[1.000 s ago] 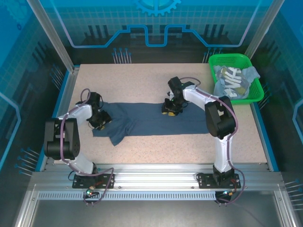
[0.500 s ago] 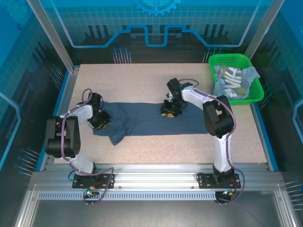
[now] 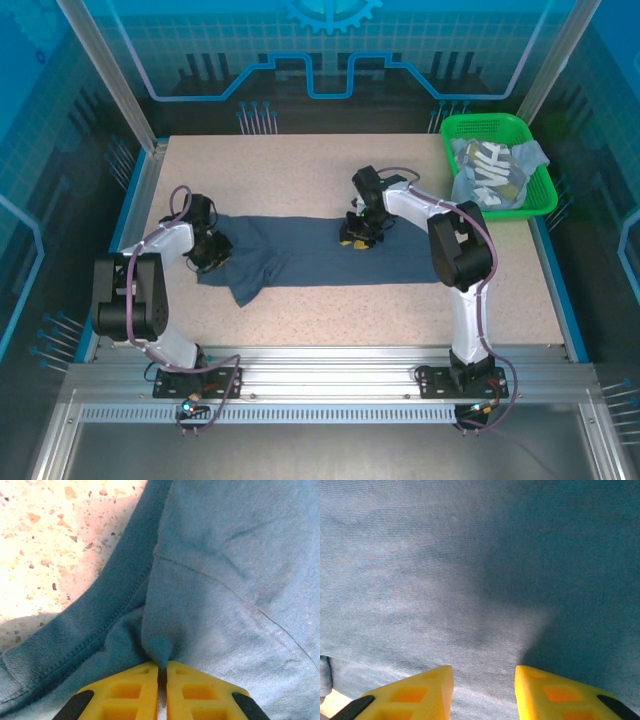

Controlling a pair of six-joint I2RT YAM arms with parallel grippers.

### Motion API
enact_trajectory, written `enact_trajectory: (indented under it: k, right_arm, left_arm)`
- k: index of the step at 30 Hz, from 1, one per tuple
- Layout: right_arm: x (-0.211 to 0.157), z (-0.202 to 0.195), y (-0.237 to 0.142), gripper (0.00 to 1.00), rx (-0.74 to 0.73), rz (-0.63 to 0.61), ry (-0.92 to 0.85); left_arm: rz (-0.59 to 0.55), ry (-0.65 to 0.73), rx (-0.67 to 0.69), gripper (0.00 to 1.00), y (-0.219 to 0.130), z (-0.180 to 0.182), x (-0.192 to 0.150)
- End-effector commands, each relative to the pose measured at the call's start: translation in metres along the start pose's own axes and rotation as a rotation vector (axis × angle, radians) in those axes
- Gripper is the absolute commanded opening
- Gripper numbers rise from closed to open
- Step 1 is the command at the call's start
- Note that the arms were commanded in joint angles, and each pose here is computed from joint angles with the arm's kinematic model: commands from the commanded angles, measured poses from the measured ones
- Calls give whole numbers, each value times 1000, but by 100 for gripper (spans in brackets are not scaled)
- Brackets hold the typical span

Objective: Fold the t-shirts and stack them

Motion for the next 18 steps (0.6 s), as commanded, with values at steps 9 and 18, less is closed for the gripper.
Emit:
enact_trajectory:
  k: [9, 18]
  right_arm:
    - [-3, 5, 2, 38, 3, 25, 5]
    - [-4, 6, -1, 38, 3, 22, 1]
  left_arm:
    - [21, -7, -15, 25, -7, -11, -3]
    - [25, 12, 78, 27, -3, -1, -7]
Point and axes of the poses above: each hand's point on the last joint's axis, 136 mm out from that joint toward the fingers, its own y axis out along the fingers, its own z axis along the line the jaws close on, x = y × z, the point moved 8 cm from there along -y, back along the fingers, and after that the axes turned 8 degrees about -y, right-handed, at the moved point
